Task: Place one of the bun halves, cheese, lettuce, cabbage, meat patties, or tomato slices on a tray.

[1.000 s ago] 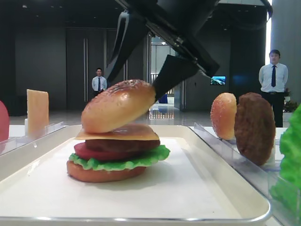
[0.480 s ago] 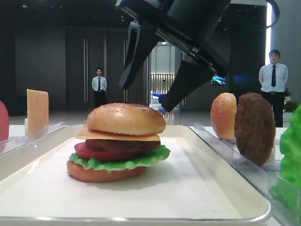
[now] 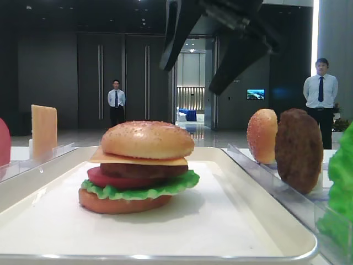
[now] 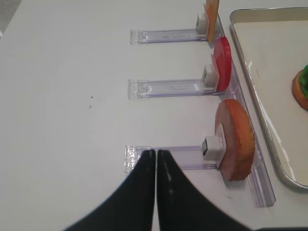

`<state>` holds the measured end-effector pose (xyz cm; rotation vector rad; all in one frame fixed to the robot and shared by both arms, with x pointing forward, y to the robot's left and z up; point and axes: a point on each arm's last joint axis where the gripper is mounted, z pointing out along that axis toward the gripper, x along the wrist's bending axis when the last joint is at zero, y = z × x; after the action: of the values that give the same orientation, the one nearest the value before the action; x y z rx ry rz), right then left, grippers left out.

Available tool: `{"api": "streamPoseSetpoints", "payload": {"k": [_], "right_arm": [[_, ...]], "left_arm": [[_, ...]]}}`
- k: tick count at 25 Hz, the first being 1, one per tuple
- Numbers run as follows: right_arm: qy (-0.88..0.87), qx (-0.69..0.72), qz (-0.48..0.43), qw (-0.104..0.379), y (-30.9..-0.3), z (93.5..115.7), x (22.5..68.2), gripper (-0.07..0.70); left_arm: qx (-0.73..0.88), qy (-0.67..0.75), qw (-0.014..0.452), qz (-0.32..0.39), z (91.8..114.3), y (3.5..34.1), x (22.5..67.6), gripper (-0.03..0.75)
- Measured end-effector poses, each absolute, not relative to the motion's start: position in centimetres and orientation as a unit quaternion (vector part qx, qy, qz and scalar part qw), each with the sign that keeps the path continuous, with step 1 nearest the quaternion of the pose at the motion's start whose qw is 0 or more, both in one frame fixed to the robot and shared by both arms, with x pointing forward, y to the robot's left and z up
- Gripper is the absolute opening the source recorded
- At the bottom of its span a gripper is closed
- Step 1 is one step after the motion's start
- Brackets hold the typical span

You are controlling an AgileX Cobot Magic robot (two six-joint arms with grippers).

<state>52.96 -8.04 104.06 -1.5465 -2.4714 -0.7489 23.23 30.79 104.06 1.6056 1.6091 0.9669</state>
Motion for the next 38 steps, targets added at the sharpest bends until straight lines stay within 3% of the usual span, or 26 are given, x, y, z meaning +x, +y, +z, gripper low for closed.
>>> {"api": "streamPoseSetpoints", "payload": {"k": [3, 6, 11, 15, 20, 23, 28, 33, 38], "right_arm": [[-0.819, -0.52, -0.242, 0.034, -9.2, 107.7, 53.3, 0.486], [-0.814, -0.532, -0.231, 0.008, -10.1, 109.8, 53.5, 0.486], [-0.797, -0.571, -0.195, -0.024, -12.7, 109.9, 54.8, 0.486], [-0.749, -0.642, -0.143, -0.076, -20.1, 109.5, 57.5, 0.486], [-0.646, -0.749, -0.099, -0.112, -32.6, 109.3, 58.7, 0.486], [-0.612, -0.777, -0.088, -0.116, -36.2, 109.3, 58.2, 0.486], [-0.608, -0.781, -0.082, -0.116, -36.3, 109.5, 54.8, 0.486], [-0.616, -0.779, -0.068, -0.101, -34.0, 107.7, 43.6, 0.486], [-0.615, -0.765, -0.111, -0.154, -32.2, 104.7, 34.2, 0.486]], "left_arm": [[0.614, 0.615, 0.329, 0.37, 104.1, 30.8, 23.2, -0.001], [0.614, 0.615, 0.329, 0.37, 104.1, 30.8, 23.2, -0.001], [0.614, 0.615, 0.329, 0.37, 104.1, 30.8, 23.2, -0.001], [0.614, 0.615, 0.329, 0.37, 104.1, 30.8, 23.2, -0.001], [0.614, 0.615, 0.329, 0.37, 104.1, 30.8, 23.2, -0.001], [0.614, 0.615, 0.329, 0.37, 104.1, 30.8, 23.2, -0.001], [0.614, 0.615, 0.329, 0.37, 104.1, 30.8, 23.2, -0.001], [0.614, 0.615, 0.329, 0.37, 104.1, 30.8, 23.2, -0.001], [0.614, 0.615, 0.329, 0.37, 104.1, 30.8, 23.2, -0.001]]}}
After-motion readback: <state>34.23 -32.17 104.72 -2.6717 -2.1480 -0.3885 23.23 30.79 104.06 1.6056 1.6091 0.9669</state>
